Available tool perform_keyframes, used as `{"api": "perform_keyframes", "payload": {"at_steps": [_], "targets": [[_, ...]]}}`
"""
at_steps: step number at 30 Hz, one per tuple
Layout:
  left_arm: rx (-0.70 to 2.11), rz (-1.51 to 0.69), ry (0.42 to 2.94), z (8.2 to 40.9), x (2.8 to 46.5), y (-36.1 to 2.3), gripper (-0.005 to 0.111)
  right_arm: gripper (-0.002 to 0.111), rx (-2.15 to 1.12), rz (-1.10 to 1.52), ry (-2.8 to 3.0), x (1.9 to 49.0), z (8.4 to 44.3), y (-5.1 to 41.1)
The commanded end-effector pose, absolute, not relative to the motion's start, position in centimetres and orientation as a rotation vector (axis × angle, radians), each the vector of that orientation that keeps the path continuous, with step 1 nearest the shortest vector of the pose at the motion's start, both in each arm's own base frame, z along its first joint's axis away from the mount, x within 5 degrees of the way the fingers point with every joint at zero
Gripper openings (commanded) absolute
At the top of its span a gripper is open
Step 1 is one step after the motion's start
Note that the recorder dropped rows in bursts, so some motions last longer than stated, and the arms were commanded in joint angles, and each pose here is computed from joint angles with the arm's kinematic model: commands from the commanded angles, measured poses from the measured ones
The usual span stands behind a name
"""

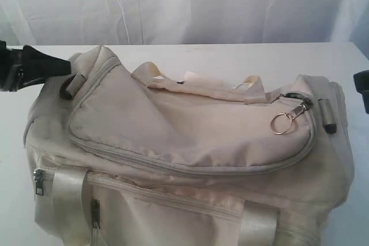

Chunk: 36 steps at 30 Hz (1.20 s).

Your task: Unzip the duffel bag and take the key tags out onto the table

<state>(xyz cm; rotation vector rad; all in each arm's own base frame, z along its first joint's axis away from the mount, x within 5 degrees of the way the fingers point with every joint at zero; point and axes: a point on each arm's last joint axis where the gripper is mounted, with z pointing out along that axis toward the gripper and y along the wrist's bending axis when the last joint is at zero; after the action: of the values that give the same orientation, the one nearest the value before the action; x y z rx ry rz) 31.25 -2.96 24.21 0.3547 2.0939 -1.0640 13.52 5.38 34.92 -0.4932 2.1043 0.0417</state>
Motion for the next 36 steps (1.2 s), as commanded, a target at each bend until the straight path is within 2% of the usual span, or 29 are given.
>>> {"api": "perform_keyframes", "payload": {"at_steps": [1, 7, 14, 23, 26, 33, 36], "targets": [[0.401, -1.012, 2.055, 24.6, 30.7, -2.4, 0.065, 0.065, -0.486, 0.044, 2.099, 13.5, 34.9, 5.4], [0.419, -0.963, 2.018, 25.7, 30.3, -1.7, 0.065, 0.065, -0.487, 0.043, 2.096, 13.5, 35.0, 5.4], [0.517, -1.007, 2.046, 23.8, 28.9, -3.9, 0.063, 0.065, -0.484, 0.045, 2.095, 13.5, 35.0, 5.4], [0.588, -0.974, 2.035, 22.8, 28.2, -3.9, 0.021, 0.065, -0.484, 0.042, 2.11, 13.5, 34.9, 5.3], [0.602, -0.963, 2.027, 22.8, 28.2, -3.9, 0.001, 0.065, -0.481, 0.043, 2.118, 13.4, 34.8, 5.3], [0.498, -0.784, 2.068, 22.4, 28.9, -1.1, 0.0, 0.065, -0.393, 0.115, 2.15, 13.3, 34.7, 5.4], [0.333, -0.536, 2.107, 22.8, 29.1, 2.7, 0.0, 0.065, -0.389, 0.135, 2.132, 13.6, 34.7, 5.7]]}}
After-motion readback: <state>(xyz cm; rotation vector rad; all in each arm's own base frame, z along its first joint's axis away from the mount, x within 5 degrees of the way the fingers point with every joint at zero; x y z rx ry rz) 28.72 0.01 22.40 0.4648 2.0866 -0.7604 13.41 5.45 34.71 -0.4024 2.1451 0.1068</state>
